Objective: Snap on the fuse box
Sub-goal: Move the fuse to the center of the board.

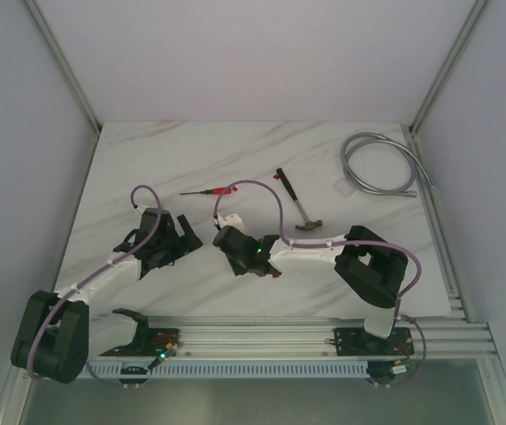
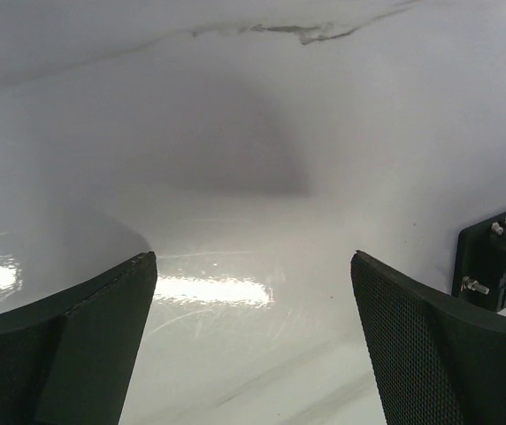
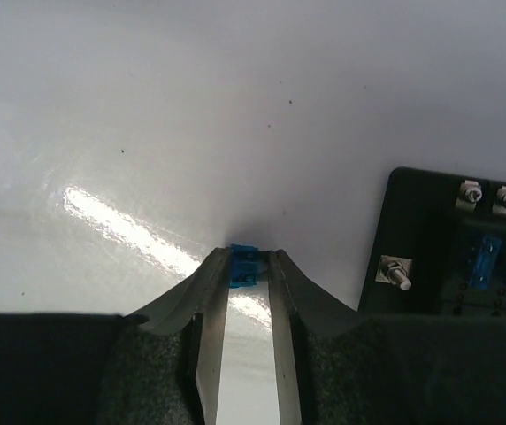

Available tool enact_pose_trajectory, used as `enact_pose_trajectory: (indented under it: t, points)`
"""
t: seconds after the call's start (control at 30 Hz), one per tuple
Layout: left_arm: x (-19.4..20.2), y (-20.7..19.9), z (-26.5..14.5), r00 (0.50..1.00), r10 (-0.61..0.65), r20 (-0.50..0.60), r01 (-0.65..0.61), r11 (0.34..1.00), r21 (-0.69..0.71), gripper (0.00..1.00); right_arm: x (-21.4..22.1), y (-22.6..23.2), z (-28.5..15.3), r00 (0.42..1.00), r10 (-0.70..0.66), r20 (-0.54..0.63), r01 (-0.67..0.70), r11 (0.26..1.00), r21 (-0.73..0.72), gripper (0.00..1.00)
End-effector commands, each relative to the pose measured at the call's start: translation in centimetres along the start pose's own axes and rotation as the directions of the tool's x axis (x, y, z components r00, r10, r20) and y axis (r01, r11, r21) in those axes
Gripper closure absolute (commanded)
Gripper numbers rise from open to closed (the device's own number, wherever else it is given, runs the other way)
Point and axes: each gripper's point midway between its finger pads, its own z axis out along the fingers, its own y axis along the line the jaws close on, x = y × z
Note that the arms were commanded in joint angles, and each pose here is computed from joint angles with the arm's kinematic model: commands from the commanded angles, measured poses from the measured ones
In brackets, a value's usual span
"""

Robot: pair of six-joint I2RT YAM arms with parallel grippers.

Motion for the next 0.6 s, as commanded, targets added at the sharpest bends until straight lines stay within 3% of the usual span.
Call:
enact_pose_trajectory:
  t: [0.0,0.3,0.57]
  points:
    - [0.3,-1.2,0.1,0.999,0.037,-0.03,-0.036,0.999,0.026,0.0,6.0,-1.3,-0.5,0.975,0.079,-0.208,-0.069,0.996,0.057,0.66]
    - [0.2,-2.5,0.2,0.997,0.065,-0.031,-0.063,0.996,0.066,0.0,4.7,1.2,-1.4,0.973,0.102,-0.205,-0.117,0.991,-0.06,0.54]
    - [-0.5,-2.5,0.5,0.998,0.07,-0.007,-0.07,0.997,0.037,0.0,2.8,3.6,-1.7,0.986,0.038,-0.161,-0.068,0.98,-0.187,0.54]
